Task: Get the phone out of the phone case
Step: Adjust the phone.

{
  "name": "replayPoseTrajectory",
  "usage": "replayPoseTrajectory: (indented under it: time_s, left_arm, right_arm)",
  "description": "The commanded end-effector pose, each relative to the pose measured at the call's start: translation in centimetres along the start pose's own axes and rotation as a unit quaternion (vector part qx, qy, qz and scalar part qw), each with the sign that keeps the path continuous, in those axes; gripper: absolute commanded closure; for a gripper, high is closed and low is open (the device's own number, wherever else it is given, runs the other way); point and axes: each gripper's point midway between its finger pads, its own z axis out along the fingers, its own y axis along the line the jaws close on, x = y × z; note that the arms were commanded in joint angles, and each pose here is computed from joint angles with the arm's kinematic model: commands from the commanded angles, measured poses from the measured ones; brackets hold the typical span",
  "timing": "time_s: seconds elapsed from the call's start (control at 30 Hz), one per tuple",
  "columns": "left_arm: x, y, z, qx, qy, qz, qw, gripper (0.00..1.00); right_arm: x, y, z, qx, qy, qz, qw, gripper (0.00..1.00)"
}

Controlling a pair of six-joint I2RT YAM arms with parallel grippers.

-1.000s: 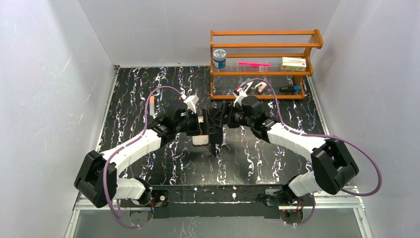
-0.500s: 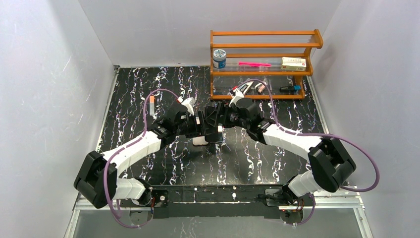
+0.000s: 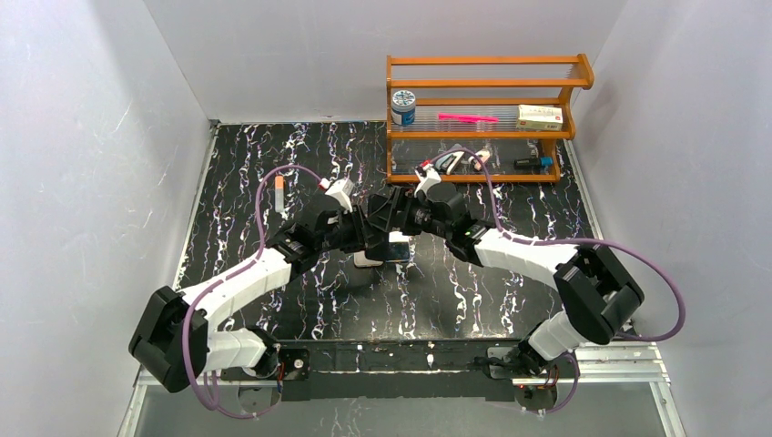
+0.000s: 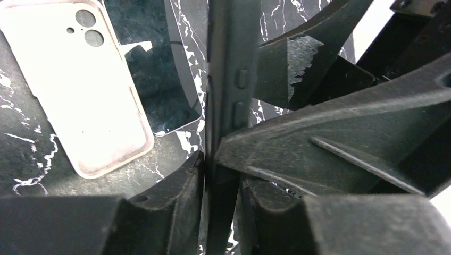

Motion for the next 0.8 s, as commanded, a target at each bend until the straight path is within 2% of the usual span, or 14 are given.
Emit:
replayPoseTrajectory:
  time_s: [0.0, 0.07, 0.1, 0.2, 0.3, 0.4, 0.43, 0.77]
  left_arm:
    - [-5.5, -2.9, -0.8, 0.038, -0.109, 0.026, 0.993, 0.84]
    - [-5.7, -3.0, -1.0, 0.038, -0.111, 0.034, 0.993, 0.98]
    - [-5.7, -3.0, -1.1, 0.039, -0.113, 0.038, 0.992, 1.0]
    - [-5.7, -2.6, -1.6, 0.035, -0.123, 0.038, 0.991, 1.0]
    - [-6.2, -2.5, -2.5, 0.033, -0.145, 0.033, 0.988, 1.0]
    - [-6.9, -2.6, -3.6, 0.037, -0.174, 0.024, 0.984, 1.0]
    - [-7.4, -2.6, -4.0, 0.036, -0.186, 0.019, 0.982, 1.0]
    - [-10.3, -5.1, -7.6, 0.103, -0.266, -0.025, 0.958, 1.0]
  right_arm:
    - [3.3, 7.9, -0.7, -0.146, 0.073, -0.01, 0.987, 0.99]
    - [3.3, 8.0, -0.7, -0.147, 0.074, -0.008, 0.986, 0.97]
    - [3.2, 8.0, -0.7, -0.148, 0.071, -0.008, 0.986, 0.93]
    - [2.3, 8.1, -1.1, -0.145, 0.049, -0.011, 0.988, 0.69]
    - [1.3, 7.7, -1.8, -0.14, 0.03, -0.005, 0.99, 0.5]
    - [0.9, 7.2, -2.8, -0.154, 0.018, 0.012, 0.988, 0.21]
    - [0.9, 7.1, -3.1, -0.162, 0.014, 0.016, 0.987, 0.16]
    - [0.9, 7.5, -5.7, -0.251, 0.004, 0.04, 0.967, 0.09]
